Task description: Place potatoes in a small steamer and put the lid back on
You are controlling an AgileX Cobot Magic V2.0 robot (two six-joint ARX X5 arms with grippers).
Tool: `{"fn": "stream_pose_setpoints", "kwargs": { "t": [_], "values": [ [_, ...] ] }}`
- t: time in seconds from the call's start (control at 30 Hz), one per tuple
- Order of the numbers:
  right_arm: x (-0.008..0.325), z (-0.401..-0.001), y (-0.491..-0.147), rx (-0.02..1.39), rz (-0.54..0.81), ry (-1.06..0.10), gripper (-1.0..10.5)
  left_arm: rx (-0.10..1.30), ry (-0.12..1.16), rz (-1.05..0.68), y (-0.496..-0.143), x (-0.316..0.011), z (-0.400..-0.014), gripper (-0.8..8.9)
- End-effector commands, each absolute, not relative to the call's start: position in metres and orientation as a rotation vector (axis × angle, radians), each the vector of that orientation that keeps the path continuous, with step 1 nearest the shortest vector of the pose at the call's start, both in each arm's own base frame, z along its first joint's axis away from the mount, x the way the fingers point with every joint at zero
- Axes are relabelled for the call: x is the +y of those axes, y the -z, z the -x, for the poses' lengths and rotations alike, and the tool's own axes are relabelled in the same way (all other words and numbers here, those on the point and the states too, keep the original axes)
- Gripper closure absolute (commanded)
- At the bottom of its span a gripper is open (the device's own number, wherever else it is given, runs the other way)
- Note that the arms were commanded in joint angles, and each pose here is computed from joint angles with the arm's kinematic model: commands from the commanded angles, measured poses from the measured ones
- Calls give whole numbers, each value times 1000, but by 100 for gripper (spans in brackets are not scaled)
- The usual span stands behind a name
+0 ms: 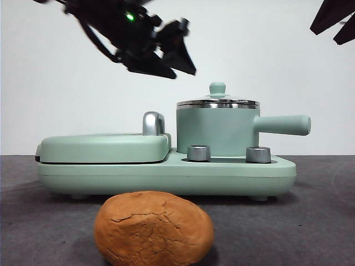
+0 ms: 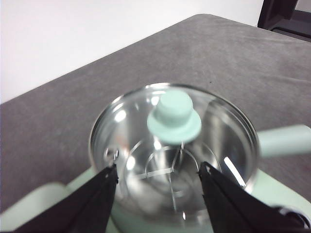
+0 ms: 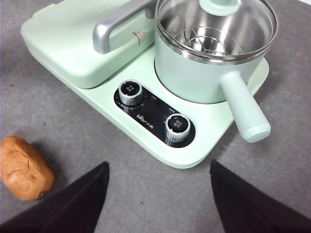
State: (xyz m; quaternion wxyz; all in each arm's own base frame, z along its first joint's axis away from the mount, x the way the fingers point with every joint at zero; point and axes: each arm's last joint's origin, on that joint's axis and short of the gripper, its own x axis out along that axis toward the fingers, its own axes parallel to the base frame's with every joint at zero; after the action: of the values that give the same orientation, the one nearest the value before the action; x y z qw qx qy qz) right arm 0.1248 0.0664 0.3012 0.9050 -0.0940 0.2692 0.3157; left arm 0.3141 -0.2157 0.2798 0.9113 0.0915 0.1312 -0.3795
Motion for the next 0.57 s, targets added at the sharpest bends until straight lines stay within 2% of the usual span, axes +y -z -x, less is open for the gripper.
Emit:
{"fn": "stream_pose_setpoints", "kwargs": {
  "t": [0.03,0.27,0.57],
  "values": [
    [68,-125,-305,544,177,-657,617,233,798,-203,-285,-233,-329,537],
    [68,-125,-305,544,177,-656,618,219,819,-203,-281,-259,-350,536],
    [68,-125,-305,544,177,-656,618,211,859,-250,-271,-279,-352,536]
  ]
}}
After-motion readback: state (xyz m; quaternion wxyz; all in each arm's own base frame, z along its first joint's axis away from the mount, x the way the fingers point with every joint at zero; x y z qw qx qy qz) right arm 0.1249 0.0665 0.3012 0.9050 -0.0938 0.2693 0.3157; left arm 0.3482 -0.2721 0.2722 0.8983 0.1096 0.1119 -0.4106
